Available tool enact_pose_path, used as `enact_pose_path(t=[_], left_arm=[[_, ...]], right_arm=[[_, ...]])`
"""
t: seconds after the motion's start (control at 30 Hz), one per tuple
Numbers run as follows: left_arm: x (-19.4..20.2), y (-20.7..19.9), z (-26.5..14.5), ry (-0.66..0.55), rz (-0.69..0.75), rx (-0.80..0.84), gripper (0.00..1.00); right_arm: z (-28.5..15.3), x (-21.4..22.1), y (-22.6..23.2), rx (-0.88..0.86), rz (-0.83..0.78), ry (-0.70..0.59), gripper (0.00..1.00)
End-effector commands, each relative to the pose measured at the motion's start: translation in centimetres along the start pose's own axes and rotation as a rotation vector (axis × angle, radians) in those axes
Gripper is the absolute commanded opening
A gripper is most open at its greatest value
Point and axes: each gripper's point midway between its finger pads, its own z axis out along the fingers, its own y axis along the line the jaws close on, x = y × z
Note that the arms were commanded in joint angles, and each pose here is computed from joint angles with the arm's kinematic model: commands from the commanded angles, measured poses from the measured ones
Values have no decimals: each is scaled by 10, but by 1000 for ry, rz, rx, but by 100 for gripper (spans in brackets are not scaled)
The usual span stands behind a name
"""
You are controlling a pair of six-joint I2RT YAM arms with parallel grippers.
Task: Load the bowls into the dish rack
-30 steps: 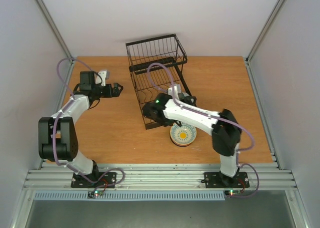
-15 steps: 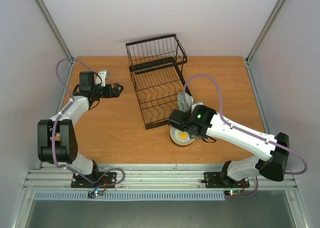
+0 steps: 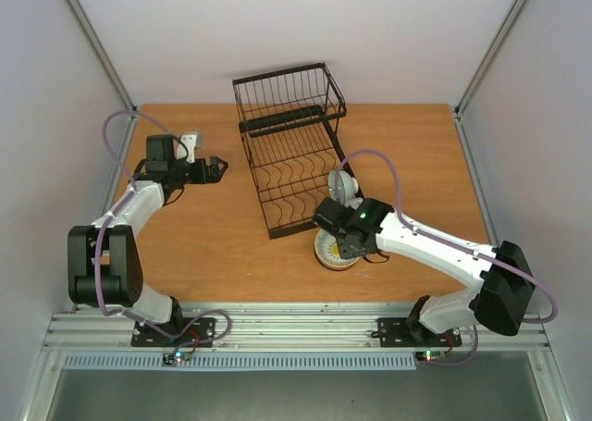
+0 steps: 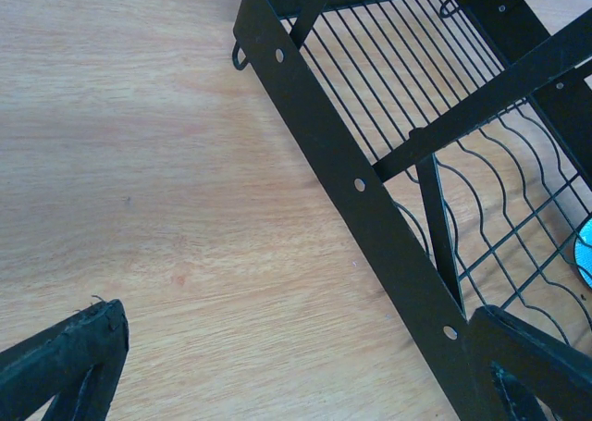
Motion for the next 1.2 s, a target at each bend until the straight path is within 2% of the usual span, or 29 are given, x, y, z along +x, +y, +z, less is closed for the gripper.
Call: enact_pose_path(t=[0.0,0.83,1.07,1.17], left_arm=[[-5,-5,-4,-28,36,8,99],[-1,-2,0,-15,36,1,100],[0,-1,2,-9,35,0,99],[1,-1,2,-6,32,3,99]], right_arm=[[10,-9,2,-24,22,-6,44],[35,-6,0,-25,61,32,31],[32,-7,-5,-9,67,31,15],[29,-7,-7,-7,71,26,6]])
